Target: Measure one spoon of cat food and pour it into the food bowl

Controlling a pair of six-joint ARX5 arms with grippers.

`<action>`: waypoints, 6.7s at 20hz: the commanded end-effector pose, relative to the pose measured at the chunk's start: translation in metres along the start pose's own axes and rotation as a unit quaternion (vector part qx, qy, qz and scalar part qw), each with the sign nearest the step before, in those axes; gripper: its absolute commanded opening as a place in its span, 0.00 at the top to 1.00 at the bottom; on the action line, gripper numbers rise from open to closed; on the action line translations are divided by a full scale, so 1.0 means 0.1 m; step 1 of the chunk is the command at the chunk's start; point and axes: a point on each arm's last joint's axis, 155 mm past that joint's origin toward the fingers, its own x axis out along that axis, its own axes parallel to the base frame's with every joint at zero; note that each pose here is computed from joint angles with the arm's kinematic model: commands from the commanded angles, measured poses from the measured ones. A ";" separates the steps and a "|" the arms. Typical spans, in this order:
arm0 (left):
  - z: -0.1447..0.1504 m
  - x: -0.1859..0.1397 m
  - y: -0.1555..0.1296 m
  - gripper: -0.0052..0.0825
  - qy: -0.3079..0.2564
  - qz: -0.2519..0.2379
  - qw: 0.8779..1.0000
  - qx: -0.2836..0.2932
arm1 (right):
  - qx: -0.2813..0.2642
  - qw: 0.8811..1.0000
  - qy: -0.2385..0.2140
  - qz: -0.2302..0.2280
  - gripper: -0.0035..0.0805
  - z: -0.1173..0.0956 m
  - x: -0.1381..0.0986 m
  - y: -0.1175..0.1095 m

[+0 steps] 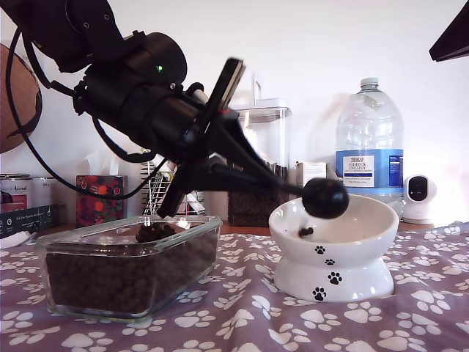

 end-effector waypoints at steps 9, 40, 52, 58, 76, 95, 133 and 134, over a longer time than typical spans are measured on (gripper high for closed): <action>0.03 -0.03 -0.23 0.96 0.010 -0.061 0.997 -0.049 | -0.001 1.000 -0.009 -0.003 0.97 0.08 -0.01 -0.02; 0.18 -0.28 -0.82 0.96 0.071 -0.189 0.952 -0.228 | -0.018 1.000 -0.010 0.010 0.97 0.08 -0.01 0.03; 0.25 -0.38 -0.87 0.96 0.059 -0.209 0.960 -0.178 | -0.029 0.999 -0.023 0.009 0.97 0.15 -0.01 0.03; 0.15 -0.30 -0.74 0.96 0.047 -0.191 0.976 -0.089 | -0.028 0.999 -0.023 0.009 0.97 0.15 -0.01 0.03; 0.31 -0.71 -0.49 0.96 -0.101 0.145 0.948 0.263 | -0.027 0.999 -0.014 0.010 0.97 0.10 -0.01 0.03; -0.04 -1.95 0.39 0.96 -0.228 0.473 0.800 0.291 | -0.006 0.977 0.009 0.213 0.97 0.00 0.42 0.71; -0.23 -1.55 0.14 0.94 -0.182 0.411 0.830 0.332 | 0.027 0.995 0.016 0.096 0.97 -0.01 0.57 0.32; -0.18 -1.59 0.08 0.94 -0.200 0.404 0.829 0.331 | 0.021 0.997 0.006 0.069 0.97 0.04 0.59 0.22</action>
